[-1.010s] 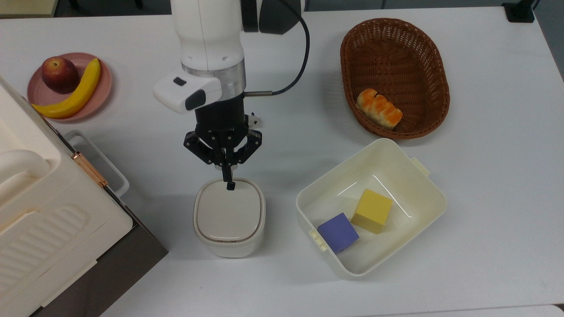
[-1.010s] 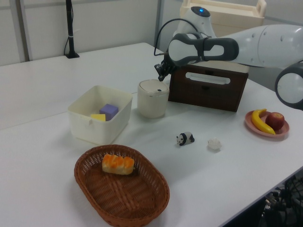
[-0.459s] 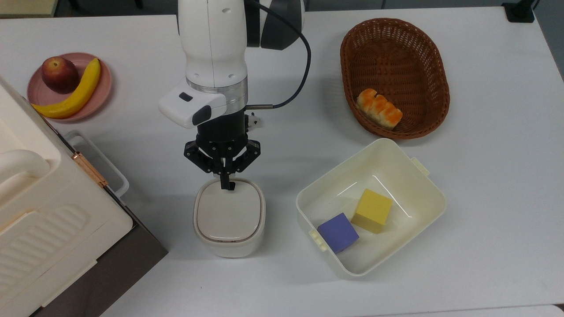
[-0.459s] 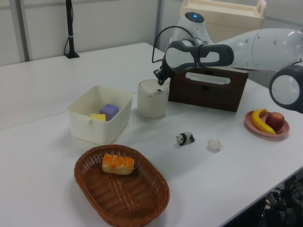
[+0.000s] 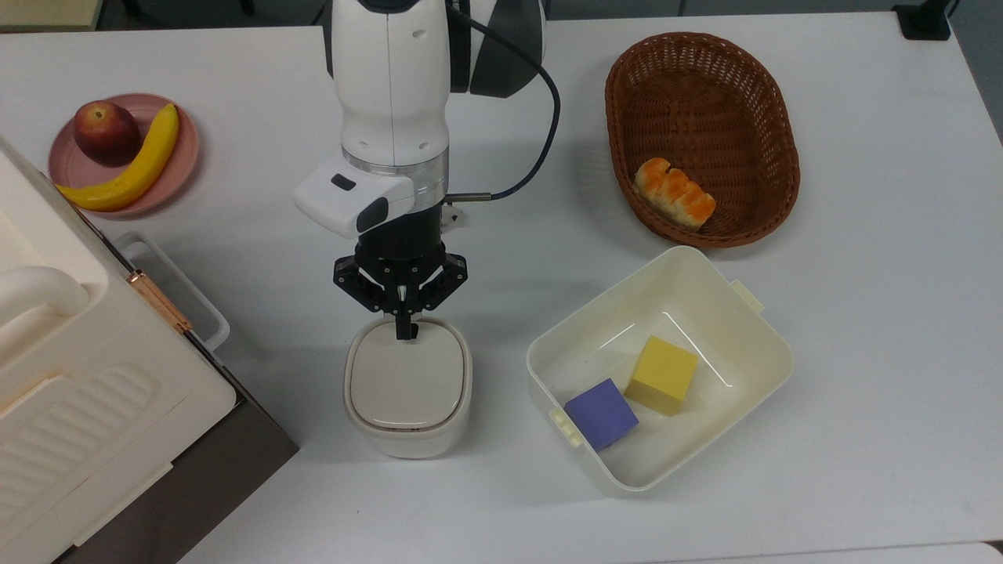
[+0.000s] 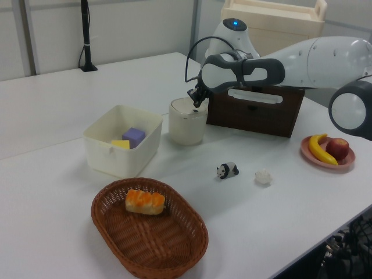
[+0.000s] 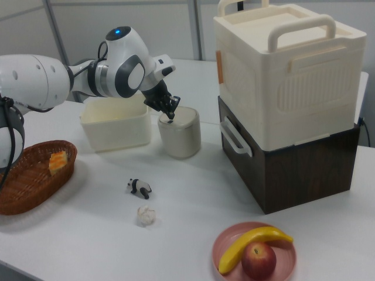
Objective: Open the trash can
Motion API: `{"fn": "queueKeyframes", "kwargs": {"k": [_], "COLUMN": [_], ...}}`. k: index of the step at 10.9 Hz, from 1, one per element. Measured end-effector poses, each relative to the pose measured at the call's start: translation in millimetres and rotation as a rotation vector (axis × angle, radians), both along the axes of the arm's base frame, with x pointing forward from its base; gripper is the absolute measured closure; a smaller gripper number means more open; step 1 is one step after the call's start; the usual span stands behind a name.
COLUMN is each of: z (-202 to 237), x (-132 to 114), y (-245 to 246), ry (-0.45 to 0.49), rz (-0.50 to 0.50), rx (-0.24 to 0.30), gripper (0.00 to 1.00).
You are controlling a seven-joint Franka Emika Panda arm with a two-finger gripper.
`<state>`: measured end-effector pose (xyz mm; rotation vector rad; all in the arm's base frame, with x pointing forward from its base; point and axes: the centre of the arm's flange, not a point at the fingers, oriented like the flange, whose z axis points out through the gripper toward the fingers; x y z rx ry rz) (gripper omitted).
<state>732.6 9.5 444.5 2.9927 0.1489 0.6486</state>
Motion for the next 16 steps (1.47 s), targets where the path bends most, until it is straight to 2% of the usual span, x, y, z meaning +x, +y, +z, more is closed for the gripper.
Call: {"fn": "queueKeyframes", "kwargs": {"k": [8,13,15,16], "z": [-11,-14,-11,2], "x": [1,1,1,1], "y": [7,15,15,13], "ry": [0.015,0.017,0.013,-0.009], "rz": [0.039,0.084,0.083,0.048], "rx": [-0.040,-0.109,-0.104,-0.041], "gripper": [0.99,0.99,0.99,0.99]}}
